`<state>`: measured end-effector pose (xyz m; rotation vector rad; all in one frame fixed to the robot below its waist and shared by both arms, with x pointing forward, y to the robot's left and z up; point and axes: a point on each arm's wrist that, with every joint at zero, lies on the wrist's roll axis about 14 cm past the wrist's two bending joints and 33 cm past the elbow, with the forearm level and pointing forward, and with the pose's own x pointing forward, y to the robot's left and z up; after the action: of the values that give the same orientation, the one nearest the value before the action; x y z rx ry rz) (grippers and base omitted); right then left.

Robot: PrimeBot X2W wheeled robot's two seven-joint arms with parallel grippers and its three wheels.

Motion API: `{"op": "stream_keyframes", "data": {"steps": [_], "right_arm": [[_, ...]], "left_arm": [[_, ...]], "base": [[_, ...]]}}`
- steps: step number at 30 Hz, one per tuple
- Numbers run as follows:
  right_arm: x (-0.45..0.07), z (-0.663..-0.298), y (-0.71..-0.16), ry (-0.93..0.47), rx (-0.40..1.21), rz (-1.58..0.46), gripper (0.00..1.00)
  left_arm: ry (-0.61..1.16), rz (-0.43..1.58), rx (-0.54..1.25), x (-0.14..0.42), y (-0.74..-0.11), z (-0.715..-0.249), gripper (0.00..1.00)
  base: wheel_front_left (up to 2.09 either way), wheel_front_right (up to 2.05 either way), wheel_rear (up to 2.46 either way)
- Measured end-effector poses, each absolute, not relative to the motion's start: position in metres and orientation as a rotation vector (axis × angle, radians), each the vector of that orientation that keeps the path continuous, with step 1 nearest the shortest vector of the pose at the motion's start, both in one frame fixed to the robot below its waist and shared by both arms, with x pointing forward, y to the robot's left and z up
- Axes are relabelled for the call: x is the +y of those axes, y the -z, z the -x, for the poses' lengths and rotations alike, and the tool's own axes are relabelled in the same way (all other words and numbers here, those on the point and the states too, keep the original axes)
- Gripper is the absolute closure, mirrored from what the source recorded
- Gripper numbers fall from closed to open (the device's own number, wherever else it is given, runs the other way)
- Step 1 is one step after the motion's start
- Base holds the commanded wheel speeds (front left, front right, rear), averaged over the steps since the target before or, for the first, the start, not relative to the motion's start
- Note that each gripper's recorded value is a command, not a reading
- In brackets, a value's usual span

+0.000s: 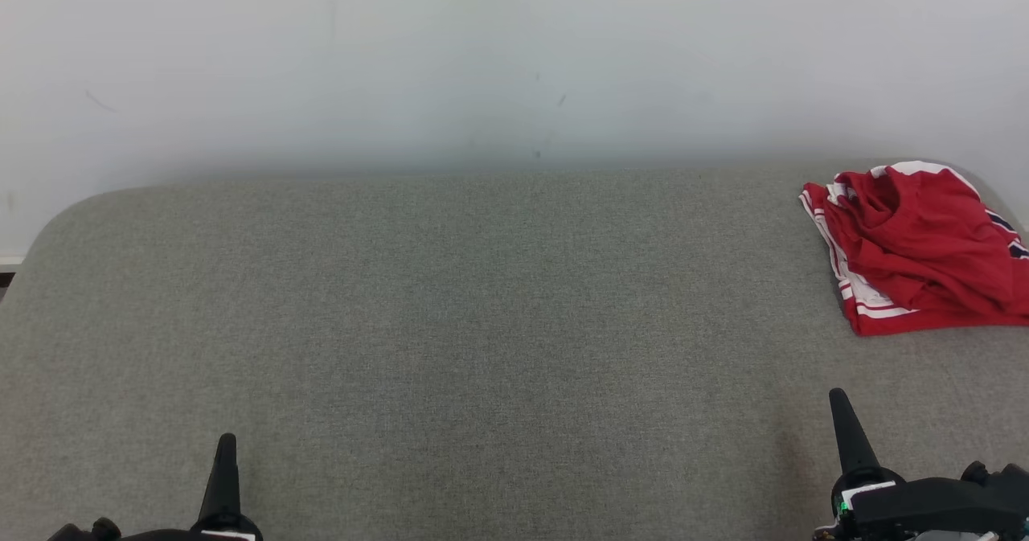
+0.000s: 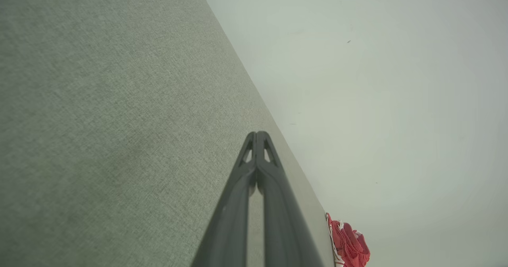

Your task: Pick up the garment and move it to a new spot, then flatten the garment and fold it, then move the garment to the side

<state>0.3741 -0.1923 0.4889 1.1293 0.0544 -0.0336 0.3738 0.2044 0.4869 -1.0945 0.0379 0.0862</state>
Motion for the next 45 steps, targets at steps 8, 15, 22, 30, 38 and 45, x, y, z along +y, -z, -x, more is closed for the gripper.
{"op": "stream_keyframes", "data": {"steps": [8, 15, 22, 30, 38, 45], "right_arm": [[-0.194, -0.377, -0.492, 0.031, 0.046, -1.203, 1.00], [-0.195, -0.379, -0.493, 0.033, 0.042, -1.271, 1.00], [-0.196, -0.382, -0.497, 0.024, 0.033, -1.329, 1.00], [-0.197, -0.383, -0.498, 0.024, 0.028, -1.391, 1.00], [-0.198, -0.384, -0.500, 0.020, 0.023, -1.449, 1.00], [-0.199, -0.387, -0.504, 0.011, 0.012, -1.495, 1.00]], "left_arm": [[-0.078, 1.178, 0.037, 0.203, -0.489, -0.376, 1.00], [-0.070, 1.255, 0.037, 0.203, -0.491, -0.378, 1.00], [-0.059, 1.316, 0.032, 0.202, -0.493, -0.380, 1.00], [-0.044, 1.382, 0.025, 0.201, -0.497, -0.383, 1.00], [-0.037, 1.443, 0.023, 0.201, -0.498, -0.384, 1.00], [-0.029, 1.495, 0.020, 0.200, -0.499, -0.385, 1.00]], "base": [[0.00, 0.00, 0.00], [0.00, 0.00, 0.00], [0.00, 0.00, 0.00], [0.00, 0.00, 0.00], [0.00, 0.00, 0.00], [0.00, 0.00, 0.00]]}}
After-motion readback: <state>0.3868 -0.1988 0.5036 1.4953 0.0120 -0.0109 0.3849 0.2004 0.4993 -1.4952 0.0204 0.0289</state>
